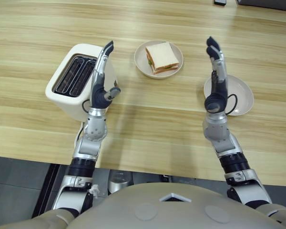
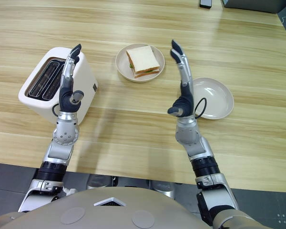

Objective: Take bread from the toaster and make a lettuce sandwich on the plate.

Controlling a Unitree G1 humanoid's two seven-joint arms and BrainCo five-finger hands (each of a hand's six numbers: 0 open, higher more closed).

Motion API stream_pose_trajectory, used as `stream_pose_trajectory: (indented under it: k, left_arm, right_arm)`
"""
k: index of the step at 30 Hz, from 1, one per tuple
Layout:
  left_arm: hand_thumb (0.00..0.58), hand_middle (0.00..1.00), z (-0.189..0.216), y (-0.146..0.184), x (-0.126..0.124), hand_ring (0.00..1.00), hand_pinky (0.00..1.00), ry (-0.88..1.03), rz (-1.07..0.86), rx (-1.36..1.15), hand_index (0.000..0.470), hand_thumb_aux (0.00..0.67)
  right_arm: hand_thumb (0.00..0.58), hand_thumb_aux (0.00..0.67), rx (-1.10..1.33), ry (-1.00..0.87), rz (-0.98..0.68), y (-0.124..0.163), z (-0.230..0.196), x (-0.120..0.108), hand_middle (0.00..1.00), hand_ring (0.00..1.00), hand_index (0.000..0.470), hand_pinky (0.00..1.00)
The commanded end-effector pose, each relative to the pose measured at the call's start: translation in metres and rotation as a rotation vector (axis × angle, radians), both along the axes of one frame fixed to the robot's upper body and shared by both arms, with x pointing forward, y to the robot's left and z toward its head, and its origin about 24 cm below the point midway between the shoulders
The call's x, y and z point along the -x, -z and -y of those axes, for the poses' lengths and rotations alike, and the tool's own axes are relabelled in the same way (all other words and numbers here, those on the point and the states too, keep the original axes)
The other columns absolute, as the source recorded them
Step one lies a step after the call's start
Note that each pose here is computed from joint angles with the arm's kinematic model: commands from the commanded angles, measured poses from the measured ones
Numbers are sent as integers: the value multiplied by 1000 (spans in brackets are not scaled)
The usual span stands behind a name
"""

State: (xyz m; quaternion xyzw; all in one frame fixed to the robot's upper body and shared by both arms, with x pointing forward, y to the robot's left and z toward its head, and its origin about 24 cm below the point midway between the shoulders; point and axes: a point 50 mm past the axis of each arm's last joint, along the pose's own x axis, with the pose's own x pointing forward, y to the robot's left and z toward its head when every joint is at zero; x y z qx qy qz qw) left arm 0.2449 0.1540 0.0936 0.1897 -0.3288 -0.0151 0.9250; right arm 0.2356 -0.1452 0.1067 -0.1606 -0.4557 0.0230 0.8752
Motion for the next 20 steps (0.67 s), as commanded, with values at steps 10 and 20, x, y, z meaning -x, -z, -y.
stream_pose_trajectory:
  k: [10, 20]
  left_arm:
    - [0, 0, 0, 10, 11, 0, 0, 132, -85, -22, 0, 0]
    - [0, 0, 9, 5, 13, 0, 0, 155, -83, -42, 0, 0]
  right_arm:
    - [0, 0, 0, 17, -34, 7, -1, 17, 0, 0, 0, 0]
    - [0, 0, -40, 28, -66, 4, 19, 0, 0, 0, 0, 0]
